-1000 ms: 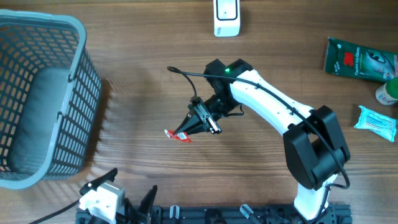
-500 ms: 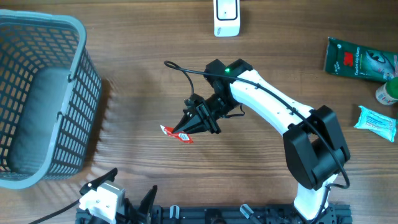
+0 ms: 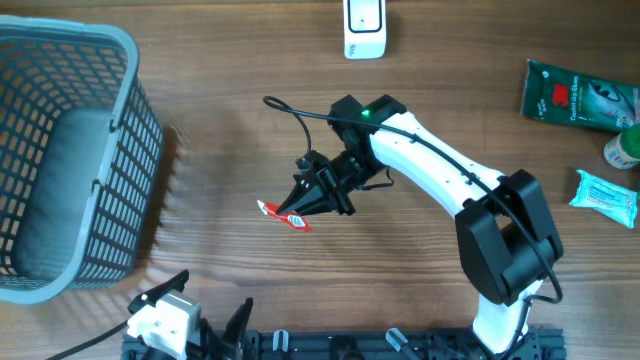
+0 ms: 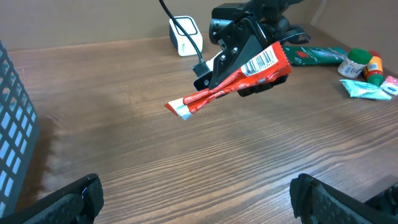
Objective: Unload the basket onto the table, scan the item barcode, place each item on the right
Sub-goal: 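Lift the red Nescafe stick and adjust it in the gripper, then carry the Nescafe stick to the white scanner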
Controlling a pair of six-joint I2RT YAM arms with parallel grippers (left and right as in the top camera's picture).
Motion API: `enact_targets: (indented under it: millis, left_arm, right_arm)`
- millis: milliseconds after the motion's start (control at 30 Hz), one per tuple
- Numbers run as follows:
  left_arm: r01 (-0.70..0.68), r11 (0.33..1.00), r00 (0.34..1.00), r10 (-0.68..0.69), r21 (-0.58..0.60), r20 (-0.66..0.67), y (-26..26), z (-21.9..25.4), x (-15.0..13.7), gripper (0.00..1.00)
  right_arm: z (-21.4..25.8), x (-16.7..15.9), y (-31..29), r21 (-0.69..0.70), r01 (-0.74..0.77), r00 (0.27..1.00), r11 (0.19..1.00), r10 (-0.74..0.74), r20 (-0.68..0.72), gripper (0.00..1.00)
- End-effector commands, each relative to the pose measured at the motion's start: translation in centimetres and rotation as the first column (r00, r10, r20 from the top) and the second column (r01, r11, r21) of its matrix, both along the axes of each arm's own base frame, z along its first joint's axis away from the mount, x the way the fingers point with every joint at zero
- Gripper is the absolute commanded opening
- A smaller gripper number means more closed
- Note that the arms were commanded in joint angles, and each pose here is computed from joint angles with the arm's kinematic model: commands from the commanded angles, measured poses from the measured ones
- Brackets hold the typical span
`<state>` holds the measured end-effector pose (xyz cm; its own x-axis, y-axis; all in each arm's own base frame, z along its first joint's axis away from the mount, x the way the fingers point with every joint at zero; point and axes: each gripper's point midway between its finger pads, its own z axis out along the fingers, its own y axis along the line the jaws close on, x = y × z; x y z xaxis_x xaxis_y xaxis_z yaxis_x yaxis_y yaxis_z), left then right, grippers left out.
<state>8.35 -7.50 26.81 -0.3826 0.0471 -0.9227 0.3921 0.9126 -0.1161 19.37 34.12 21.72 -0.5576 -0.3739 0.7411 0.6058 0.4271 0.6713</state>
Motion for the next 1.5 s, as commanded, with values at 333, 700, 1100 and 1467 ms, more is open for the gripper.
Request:
enact_targets:
  millis: [333, 700, 1100, 1467]
  left_arm:
    - [0.007, 1.0, 1.0, -0.007, -0.011, 0.003, -0.2, 0.1, -0.2, 1.0]
    - [0.007, 1.0, 1.0, -0.007, -0.011, 0.003, -0.2, 0.1, -0.2, 1.0]
    - [0.007, 1.0, 1.0, -0.007, -0.011, 0.003, -0.2, 0.1, -0.2, 1.0]
    - [0.007, 1.0, 1.0, -0.007, -0.011, 0.004, -0.2, 0.1, -0.2, 1.0]
  right_arm:
    - [-2.1, 2.8, 0.8, -0.03, 0.022, 0.961, 0.999, -0.012, 0.277, 0.04]
    - [-7.3, 7.5, 0.5, -0.231, 0.169, 0.837, 0.958, -0.015, 0.547, 0.04]
    - [-11.0, 13.2, -7.7, -0.439, 0.368, 0.792, 0.82, -0.029, 0.609, 0.04]
    - [-11.2, 22.6, -12.5, -0.347, 0.632, 0.548, 0.693, -0.083, 0.833, 0.05]
